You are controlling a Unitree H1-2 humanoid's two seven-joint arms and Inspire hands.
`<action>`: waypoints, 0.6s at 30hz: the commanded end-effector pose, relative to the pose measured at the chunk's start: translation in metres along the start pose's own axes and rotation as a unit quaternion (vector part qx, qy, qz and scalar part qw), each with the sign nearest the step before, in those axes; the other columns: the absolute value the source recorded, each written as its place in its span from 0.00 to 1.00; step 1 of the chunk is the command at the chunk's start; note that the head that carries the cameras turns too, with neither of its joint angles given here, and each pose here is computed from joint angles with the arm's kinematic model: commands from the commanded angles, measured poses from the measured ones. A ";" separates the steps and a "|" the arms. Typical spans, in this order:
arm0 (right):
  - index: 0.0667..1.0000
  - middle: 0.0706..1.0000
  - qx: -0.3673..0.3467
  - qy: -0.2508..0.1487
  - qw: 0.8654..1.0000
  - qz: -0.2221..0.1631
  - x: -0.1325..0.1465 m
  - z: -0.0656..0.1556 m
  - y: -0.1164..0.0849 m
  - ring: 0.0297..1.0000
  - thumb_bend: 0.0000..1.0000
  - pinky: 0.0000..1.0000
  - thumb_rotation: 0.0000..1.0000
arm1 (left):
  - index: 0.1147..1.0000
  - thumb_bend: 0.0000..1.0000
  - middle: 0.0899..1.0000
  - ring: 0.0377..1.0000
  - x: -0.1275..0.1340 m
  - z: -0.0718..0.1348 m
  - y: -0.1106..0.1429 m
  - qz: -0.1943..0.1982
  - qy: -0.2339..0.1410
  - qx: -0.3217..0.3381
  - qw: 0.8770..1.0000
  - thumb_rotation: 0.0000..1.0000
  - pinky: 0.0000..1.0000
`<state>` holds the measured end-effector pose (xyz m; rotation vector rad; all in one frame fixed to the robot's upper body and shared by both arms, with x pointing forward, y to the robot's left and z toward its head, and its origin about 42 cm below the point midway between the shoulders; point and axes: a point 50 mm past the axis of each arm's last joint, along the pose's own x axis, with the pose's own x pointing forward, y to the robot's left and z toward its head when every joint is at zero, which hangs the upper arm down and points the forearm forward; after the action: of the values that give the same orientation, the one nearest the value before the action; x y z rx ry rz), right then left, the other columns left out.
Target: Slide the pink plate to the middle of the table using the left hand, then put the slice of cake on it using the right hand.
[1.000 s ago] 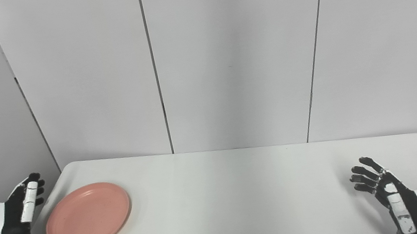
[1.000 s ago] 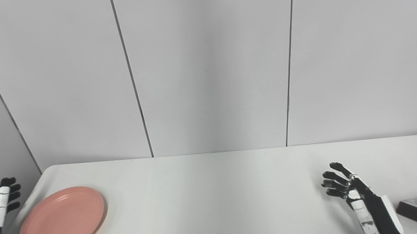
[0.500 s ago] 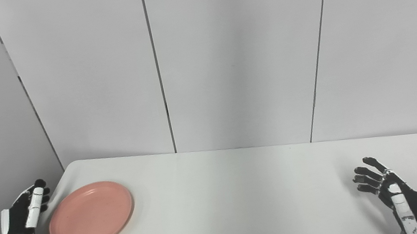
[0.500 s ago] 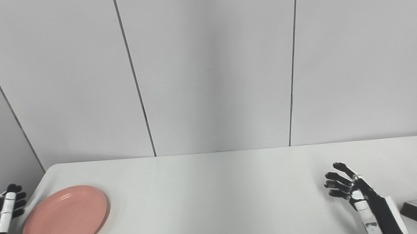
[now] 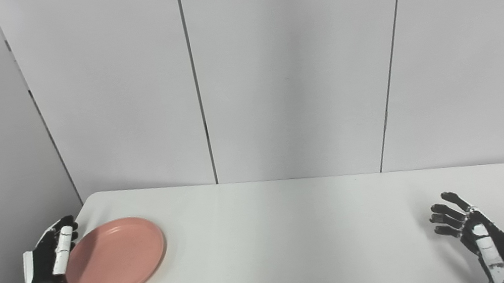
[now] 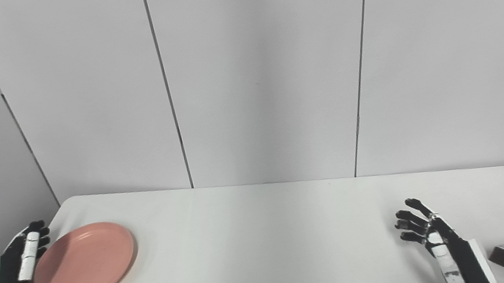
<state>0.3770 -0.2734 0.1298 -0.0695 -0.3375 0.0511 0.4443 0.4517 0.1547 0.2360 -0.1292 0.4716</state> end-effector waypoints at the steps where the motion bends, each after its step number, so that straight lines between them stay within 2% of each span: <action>1: 0.82 0.75 0.029 0.132 0.991 -0.016 -0.080 -0.057 0.014 0.75 0.90 0.72 0.98 | 0.68 0.77 0.73 0.74 0.014 0.026 -0.021 -0.032 -0.044 -0.014 0.998 0.90 0.74; 4: 0.83 0.76 0.029 0.132 0.991 -0.016 -0.080 -0.056 0.015 0.75 0.90 0.72 0.98 | 0.70 0.70 0.74 0.75 0.011 0.025 -0.027 -0.045 -0.045 -0.013 0.998 0.92 0.75; 10: 0.83 0.75 0.031 0.132 0.991 -0.016 -0.079 -0.054 0.017 0.74 0.89 0.71 0.98 | 0.72 0.72 0.75 0.75 0.008 0.022 -0.035 -0.062 -0.043 0.006 0.997 0.94 0.79; 15: 0.83 0.76 0.033 0.131 0.991 -0.016 -0.079 -0.053 0.018 0.75 0.90 0.72 0.97 | 0.74 0.74 0.77 0.78 0.001 0.020 -0.046 -0.084 -0.048 0.005 0.995 0.95 0.76; 18: 0.83 0.76 0.030 0.130 0.991 -0.016 -0.079 -0.052 0.020 0.75 0.90 0.71 0.98 | 0.72 0.78 0.78 0.78 -0.004 0.021 -0.056 -0.094 -0.052 -0.007 0.994 0.95 0.75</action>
<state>0.3725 -0.2736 0.1309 -0.0766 -0.3373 0.0453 0.4553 0.4177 0.1540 0.2725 -0.1600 0.3478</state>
